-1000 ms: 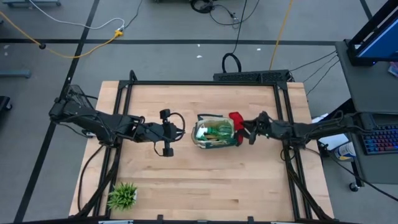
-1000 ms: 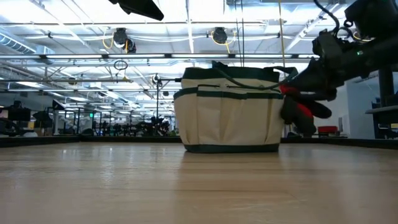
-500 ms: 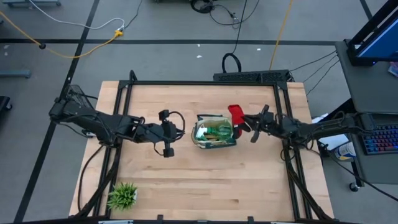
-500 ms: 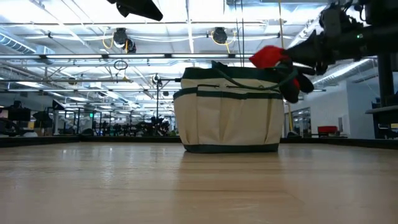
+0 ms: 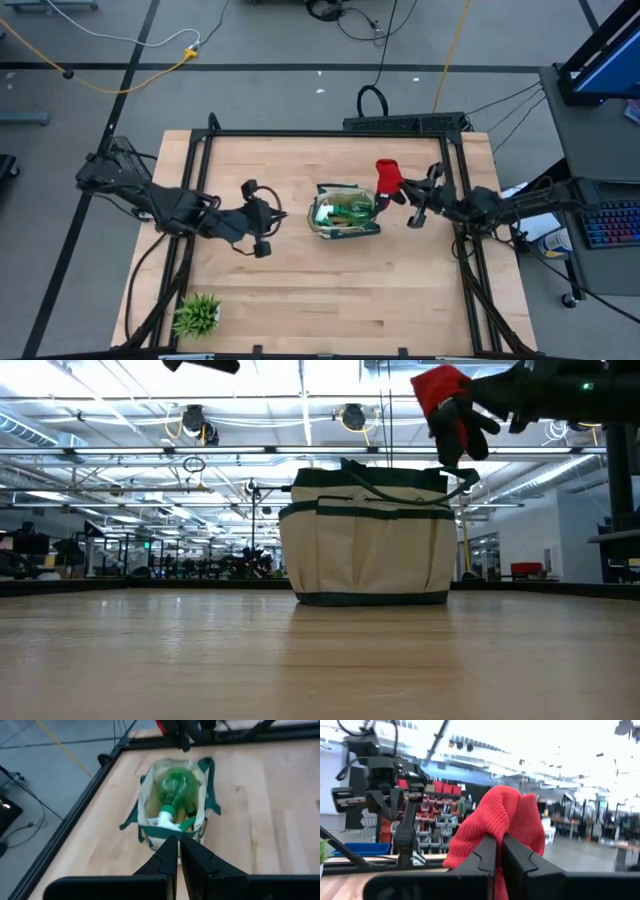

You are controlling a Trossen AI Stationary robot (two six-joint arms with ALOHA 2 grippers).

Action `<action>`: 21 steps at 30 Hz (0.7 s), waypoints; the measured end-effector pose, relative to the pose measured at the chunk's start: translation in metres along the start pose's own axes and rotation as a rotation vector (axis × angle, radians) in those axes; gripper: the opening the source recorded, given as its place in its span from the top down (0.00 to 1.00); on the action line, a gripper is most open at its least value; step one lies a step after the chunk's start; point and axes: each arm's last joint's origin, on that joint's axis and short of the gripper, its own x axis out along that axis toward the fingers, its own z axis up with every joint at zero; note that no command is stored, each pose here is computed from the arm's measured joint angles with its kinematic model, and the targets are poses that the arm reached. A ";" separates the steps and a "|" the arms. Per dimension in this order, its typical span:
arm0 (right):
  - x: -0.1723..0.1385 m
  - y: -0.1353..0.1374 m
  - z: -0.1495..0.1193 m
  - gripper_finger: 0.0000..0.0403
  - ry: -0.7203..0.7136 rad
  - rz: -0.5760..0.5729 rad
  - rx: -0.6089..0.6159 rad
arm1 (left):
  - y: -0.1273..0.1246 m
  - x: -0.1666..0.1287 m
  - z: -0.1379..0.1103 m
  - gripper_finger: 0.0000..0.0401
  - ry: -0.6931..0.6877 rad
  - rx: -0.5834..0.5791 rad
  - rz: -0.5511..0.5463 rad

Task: Pick & Place Garden tools in Gardening bag
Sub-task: Put the red gloves into the green gardening bag

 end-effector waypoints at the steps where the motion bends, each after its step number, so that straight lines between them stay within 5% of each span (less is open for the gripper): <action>1: 0.000 0.001 0.001 0.99 -0.010 0.004 -0.012 | 0.000 -0.003 0.001 0.94 -0.009 -0.007 -0.005; 9: 0.023 0.012 0.019 0.99 -0.017 0.035 -0.082 | 0.006 -0.015 0.002 0.94 -0.037 -0.006 0.001; 21: 0.094 0.054 0.019 0.99 0.056 0.242 -0.165 | 0.006 -0.015 0.002 0.94 -0.029 0.036 0.004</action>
